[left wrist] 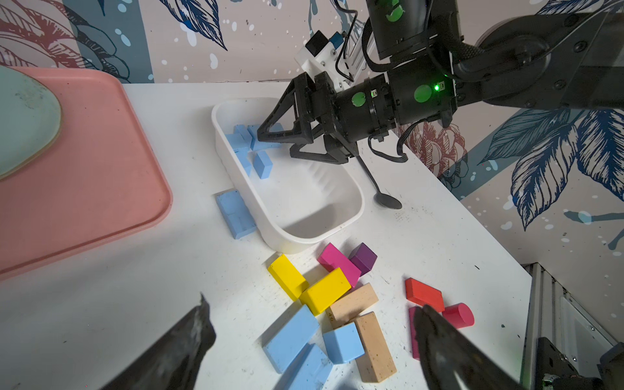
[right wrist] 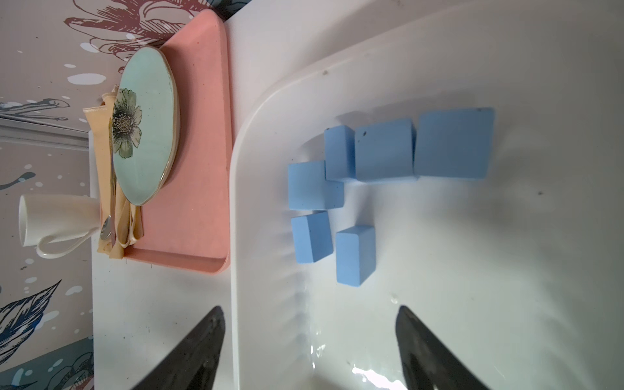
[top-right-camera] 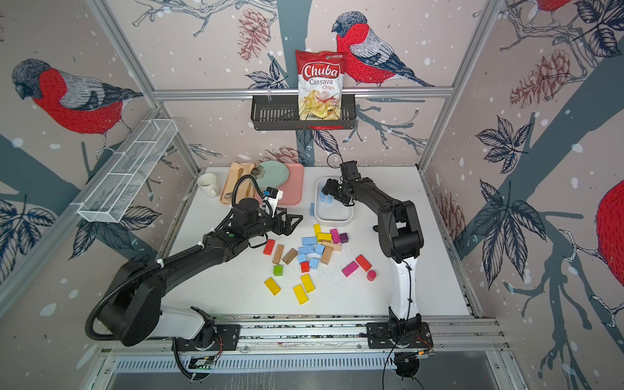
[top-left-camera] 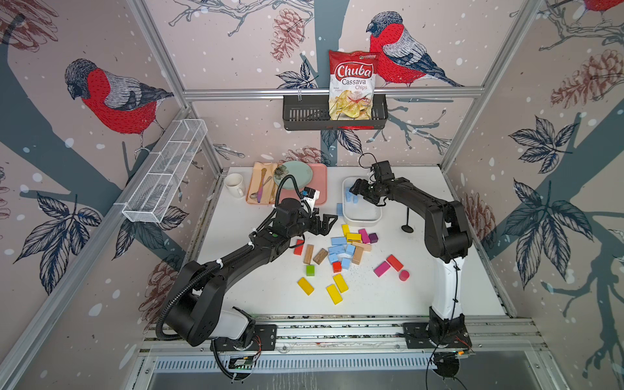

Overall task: Pick out the blue building blocks
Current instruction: Place the building block in the storage box.

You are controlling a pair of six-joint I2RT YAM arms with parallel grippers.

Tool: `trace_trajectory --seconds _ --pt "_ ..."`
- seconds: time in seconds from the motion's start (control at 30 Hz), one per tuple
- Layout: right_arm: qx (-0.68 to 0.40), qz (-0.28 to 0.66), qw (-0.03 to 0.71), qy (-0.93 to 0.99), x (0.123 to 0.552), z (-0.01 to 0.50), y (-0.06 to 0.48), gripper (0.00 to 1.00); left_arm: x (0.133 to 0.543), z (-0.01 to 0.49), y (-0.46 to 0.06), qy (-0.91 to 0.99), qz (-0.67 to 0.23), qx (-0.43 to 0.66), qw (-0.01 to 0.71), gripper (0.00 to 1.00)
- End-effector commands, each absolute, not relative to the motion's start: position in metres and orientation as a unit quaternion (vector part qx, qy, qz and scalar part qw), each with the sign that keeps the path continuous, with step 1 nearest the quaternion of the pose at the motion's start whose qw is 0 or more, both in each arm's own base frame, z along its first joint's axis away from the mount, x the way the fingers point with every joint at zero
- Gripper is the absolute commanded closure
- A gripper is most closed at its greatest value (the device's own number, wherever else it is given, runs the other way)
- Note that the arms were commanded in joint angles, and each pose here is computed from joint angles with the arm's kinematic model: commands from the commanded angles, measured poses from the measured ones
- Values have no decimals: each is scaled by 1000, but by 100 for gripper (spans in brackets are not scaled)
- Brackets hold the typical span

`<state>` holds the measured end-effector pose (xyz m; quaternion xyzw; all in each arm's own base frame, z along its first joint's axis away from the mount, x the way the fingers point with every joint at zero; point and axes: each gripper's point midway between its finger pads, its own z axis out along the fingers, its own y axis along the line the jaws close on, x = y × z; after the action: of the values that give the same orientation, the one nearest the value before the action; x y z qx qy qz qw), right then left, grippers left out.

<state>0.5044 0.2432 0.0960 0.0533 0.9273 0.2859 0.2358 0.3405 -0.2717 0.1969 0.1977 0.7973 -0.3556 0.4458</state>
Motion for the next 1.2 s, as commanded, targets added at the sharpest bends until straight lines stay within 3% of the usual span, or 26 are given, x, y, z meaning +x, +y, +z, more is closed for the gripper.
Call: trace_trajectory --seconds 0.0,0.4,1.17 --pt "58 311 238 918 509 97 251 19 342 206 -273 786 -363 201 458 4" --pt "66 349 213 910 518 77 265 14 340 207 -271 787 -357 204 460 4" --pt "71 382 195 901 527 67 278 14 340 205 -272 789 -356 205 458 4"
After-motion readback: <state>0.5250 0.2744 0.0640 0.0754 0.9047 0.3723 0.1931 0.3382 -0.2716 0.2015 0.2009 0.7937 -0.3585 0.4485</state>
